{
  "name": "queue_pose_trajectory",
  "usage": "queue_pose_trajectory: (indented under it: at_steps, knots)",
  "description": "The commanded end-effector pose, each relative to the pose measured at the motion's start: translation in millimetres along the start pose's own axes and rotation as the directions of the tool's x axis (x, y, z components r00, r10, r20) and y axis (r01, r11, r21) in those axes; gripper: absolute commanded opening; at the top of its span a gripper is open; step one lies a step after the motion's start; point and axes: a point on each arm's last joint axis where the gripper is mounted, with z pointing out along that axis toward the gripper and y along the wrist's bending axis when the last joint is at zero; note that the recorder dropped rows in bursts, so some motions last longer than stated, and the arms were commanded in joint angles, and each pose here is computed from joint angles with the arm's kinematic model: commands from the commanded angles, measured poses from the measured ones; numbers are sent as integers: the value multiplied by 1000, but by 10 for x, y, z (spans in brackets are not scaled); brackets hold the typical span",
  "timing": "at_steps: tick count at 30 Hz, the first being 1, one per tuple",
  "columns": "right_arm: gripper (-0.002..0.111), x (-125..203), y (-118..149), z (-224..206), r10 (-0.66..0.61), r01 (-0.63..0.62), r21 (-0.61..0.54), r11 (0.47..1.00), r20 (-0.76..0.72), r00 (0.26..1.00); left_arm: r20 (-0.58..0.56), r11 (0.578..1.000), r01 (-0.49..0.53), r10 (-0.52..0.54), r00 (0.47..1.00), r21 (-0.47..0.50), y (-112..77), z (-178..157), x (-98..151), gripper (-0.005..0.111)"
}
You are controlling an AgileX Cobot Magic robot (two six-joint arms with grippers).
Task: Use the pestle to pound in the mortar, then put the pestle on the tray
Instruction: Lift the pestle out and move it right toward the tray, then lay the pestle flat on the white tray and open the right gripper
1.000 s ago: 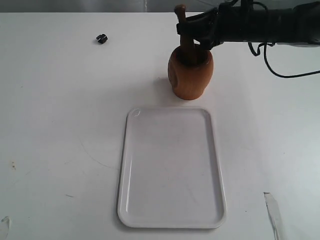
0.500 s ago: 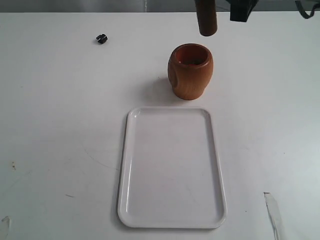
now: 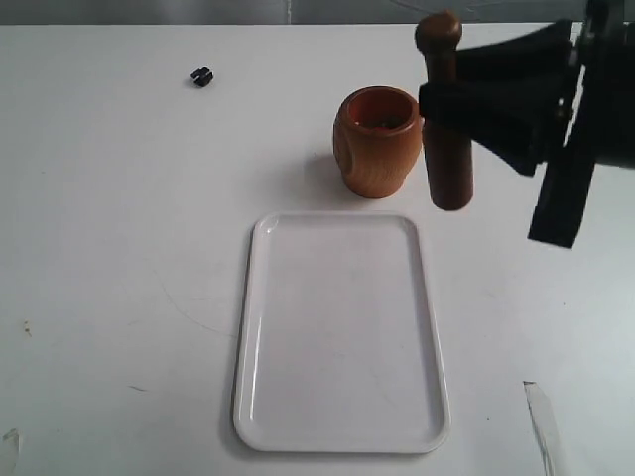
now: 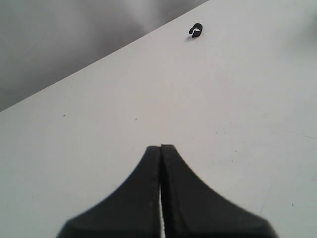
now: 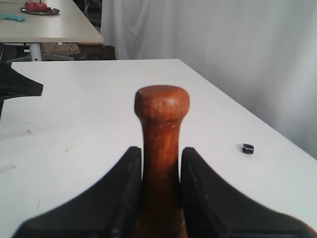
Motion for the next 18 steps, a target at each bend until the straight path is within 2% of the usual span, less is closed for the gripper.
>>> queue_pose_trajectory:
  at_steps: [1, 3, 8, 13, 16, 18]
  knots:
    - [0, 205, 98, -36, 82, -82, 38, 996, -16, 996, 7, 1000, 12, -12, 1000, 8, -6, 0, -4, 0]
    - [0, 301, 101, -34, 124, -122, 63, 991, -38, 991, 7, 1000, 12, -12, 1000, 8, -6, 0, -4, 0]
    - [0, 464, 135, 96, 186, -185, 27, 982, -106, 977, 7, 1000, 12, -12, 1000, 8, -6, 0, -4, 0]
    - [0, 774, 188, 423, 191, -190, 34, 981, -322, 927, 7, 1000, 12, -12, 1000, 8, -6, 0, -4, 0]
    - [0, 857, 191, 587, 194, -209, 0, 978, -368, 909, 7, 1000, 12, -12, 1000, 8, -6, 0, -4, 0]
    - [0, 927, 141, 680, 243, -256, 23, 966, -400, 884, 7, 1000, 12, -12, 1000, 8, -6, 0, -4, 0]
